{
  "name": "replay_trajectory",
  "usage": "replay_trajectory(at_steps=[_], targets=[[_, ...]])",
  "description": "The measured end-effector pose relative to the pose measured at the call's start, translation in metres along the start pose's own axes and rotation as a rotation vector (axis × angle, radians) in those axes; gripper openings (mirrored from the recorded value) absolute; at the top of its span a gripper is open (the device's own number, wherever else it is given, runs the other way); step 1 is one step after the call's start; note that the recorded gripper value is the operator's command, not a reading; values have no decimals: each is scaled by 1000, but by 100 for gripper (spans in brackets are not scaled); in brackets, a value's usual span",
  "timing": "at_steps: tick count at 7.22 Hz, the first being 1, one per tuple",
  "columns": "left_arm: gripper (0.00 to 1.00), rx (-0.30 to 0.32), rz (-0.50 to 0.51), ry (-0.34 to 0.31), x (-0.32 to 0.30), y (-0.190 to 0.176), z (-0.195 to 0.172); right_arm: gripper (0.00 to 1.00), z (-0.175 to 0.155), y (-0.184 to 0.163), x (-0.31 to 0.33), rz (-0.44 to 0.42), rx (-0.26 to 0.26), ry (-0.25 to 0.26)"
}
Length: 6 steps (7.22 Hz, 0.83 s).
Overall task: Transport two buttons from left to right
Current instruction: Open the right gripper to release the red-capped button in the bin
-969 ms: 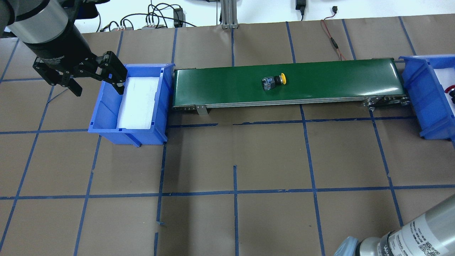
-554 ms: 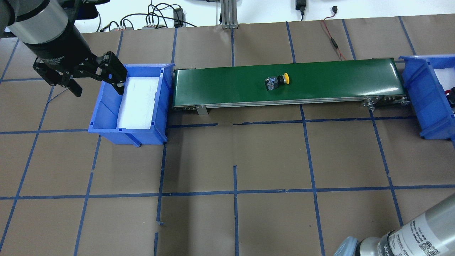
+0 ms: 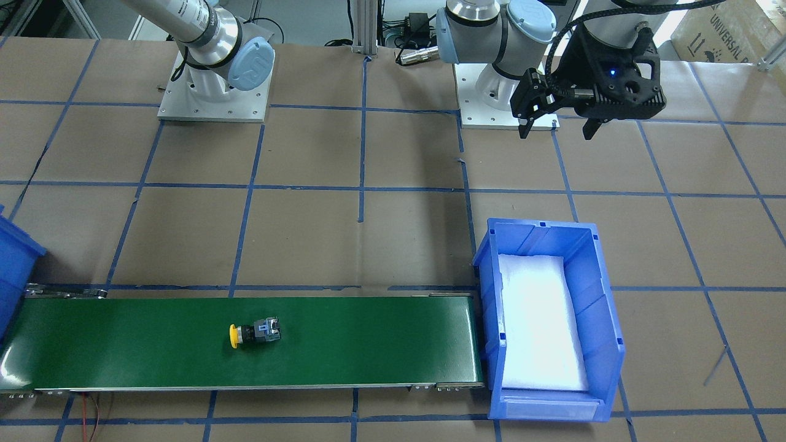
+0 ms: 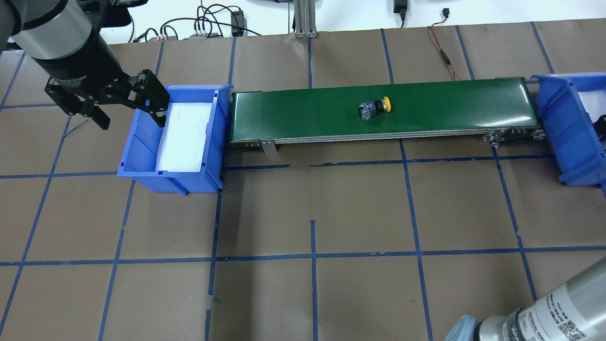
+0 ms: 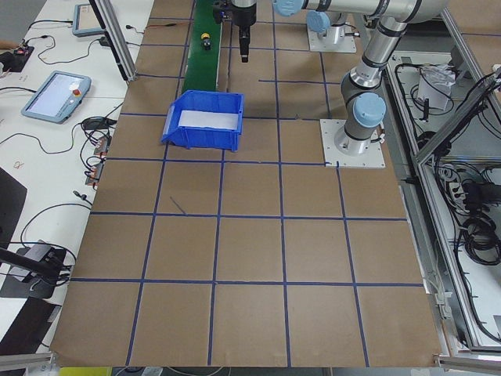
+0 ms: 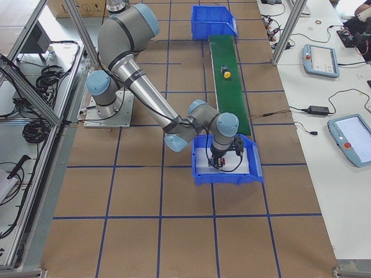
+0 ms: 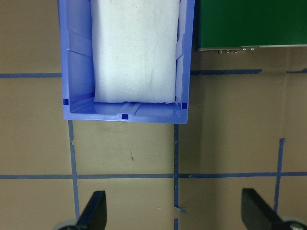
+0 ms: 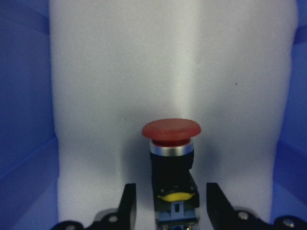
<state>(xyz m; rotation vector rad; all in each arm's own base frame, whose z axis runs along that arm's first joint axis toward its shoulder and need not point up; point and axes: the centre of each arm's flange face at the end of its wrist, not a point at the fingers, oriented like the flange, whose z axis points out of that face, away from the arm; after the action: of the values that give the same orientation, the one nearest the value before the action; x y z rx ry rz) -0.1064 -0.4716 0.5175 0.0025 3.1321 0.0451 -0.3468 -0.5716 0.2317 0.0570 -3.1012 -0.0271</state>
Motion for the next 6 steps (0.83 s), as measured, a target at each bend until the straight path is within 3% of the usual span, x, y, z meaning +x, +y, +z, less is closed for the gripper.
replay_trajectory(at_steps=[3, 6], targets=[[100, 1, 0, 0, 0, 0, 0, 100, -35, 2, -1, 15, 50, 34], [100, 1, -1, 1, 0, 1, -1, 100, -142, 29, -32, 40, 98, 76]])
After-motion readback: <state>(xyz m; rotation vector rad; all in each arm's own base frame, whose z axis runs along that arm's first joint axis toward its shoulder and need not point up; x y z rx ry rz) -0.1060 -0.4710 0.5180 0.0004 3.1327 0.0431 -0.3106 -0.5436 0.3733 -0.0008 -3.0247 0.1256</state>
